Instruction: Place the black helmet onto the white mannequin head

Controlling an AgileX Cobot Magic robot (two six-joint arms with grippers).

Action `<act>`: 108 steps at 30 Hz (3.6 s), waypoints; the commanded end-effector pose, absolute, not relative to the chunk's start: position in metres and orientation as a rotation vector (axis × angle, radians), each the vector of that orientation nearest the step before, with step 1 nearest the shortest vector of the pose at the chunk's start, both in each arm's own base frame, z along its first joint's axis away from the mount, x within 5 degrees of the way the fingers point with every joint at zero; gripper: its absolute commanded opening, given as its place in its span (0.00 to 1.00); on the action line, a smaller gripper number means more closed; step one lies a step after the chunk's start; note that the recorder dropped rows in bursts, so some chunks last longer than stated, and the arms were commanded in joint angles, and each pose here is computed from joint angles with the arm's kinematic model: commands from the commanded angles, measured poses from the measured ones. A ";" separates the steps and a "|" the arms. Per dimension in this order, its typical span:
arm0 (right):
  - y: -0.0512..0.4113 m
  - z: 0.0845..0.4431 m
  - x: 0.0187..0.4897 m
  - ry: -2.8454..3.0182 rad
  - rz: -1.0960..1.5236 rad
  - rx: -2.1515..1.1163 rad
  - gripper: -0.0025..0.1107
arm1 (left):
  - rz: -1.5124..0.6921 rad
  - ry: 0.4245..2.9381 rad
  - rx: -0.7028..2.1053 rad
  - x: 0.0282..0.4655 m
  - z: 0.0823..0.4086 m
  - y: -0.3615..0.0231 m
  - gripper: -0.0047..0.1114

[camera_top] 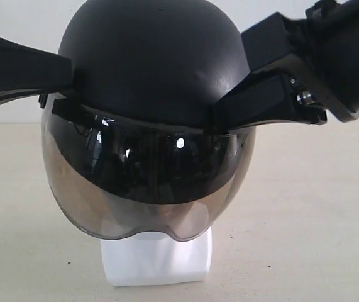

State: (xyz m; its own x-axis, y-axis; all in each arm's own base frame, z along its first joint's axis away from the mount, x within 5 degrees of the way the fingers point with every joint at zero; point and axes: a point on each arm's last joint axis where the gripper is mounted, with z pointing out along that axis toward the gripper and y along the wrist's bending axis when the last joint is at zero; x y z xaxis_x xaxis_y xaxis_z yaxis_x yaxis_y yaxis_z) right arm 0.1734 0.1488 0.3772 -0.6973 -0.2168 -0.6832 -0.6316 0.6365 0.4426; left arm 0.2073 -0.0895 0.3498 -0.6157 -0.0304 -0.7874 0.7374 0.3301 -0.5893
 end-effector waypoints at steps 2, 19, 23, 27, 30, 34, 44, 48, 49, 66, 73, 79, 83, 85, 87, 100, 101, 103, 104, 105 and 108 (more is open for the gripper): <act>0.148 0.352 0.175 2.368 0.866 -0.692 0.02 | -1.255 1.941 0.600 0.215 0.338 -0.087 0.08; 0.134 0.379 0.169 2.230 0.791 -0.568 0.02 | -1.255 1.944 0.597 0.215 0.337 -0.087 0.08; 0.118 0.397 0.170 2.189 0.633 -0.437 0.02 | -1.257 1.946 0.593 0.215 0.337 -0.087 0.08; 0.108 0.392 0.186 2.209 0.445 -0.307 0.02 | -1.251 1.938 0.596 0.212 0.339 -0.087 0.08; 0.108 0.380 0.201 2.264 0.338 -0.270 0.02 | -1.227 1.919 0.595 0.209 0.344 -0.086 0.08; 0.116 0.363 0.218 2.327 0.301 -0.261 0.02 | -1.183 1.912 0.549 0.208 0.348 -0.084 0.08; 0.132 0.353 0.237 2.292 0.402 -0.232 0.02 | -1.073 1.857 0.459 0.224 0.373 -0.079 0.08; 0.140 0.356 0.235 2.271 0.519 -0.252 0.02 | -1.102 1.895 0.449 0.237 0.365 -0.080 0.08; 0.141 0.357 0.234 2.259 0.529 -0.262 0.02 | -1.107 1.906 0.443 0.240 0.362 -0.080 0.08; 0.152 0.420 0.221 2.090 0.756 -0.387 0.02 | -1.130 1.996 0.427 0.249 0.328 -0.080 0.08; 0.117 0.421 0.225 2.173 0.521 -0.255 0.02 | -1.137 1.996 0.434 0.248 0.328 -0.081 0.08; 0.092 0.394 0.241 2.353 0.479 -0.133 0.02 | -1.137 1.996 0.434 0.248 0.328 -0.081 0.08; 0.095 0.371 0.247 2.439 0.510 -0.109 0.02 | -1.137 1.996 0.434 0.248 0.328 -0.081 0.08; 0.098 0.359 0.247 2.471 0.560 -0.093 0.02 | -1.136 1.995 0.435 0.248 0.328 -0.081 0.08; 0.102 0.349 0.246 2.473 0.615 -0.093 0.02 | -1.136 1.995 0.435 0.248 0.328 -0.081 0.08; 0.112 0.325 0.247 2.373 0.815 -0.028 0.02 | -1.133 1.993 0.440 0.248 0.328 -0.081 0.08; 0.114 0.327 0.247 2.362 0.852 -0.035 0.02 | -1.133 1.993 0.440 0.248 0.328 -0.081 0.08; 0.116 0.328 0.246 2.353 0.898 -0.040 0.02 | -1.126 1.987 0.454 0.248 0.328 -0.081 0.08; 0.117 0.329 0.245 2.348 0.912 -0.039 0.02 | -1.125 1.986 0.456 0.248 0.328 -0.081 0.08; 0.118 0.329 0.245 2.344 0.917 -0.043 0.02 | -1.125 1.986 0.456 0.248 0.328 -0.081 0.08; 0.118 0.330 0.245 2.334 0.928 -0.055 0.02 | -1.128 1.986 0.458 0.248 0.328 -0.081 0.08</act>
State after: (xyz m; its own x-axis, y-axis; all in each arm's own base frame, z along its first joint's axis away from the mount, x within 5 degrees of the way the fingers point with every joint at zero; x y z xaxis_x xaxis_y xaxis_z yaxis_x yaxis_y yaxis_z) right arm 0.2455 0.1158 0.3267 -0.8096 0.1654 -0.5632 -0.2426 0.7794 0.5776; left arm 0.2519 -0.0755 0.3427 -0.5886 -0.1687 -0.7906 0.6039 0.5584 -0.5687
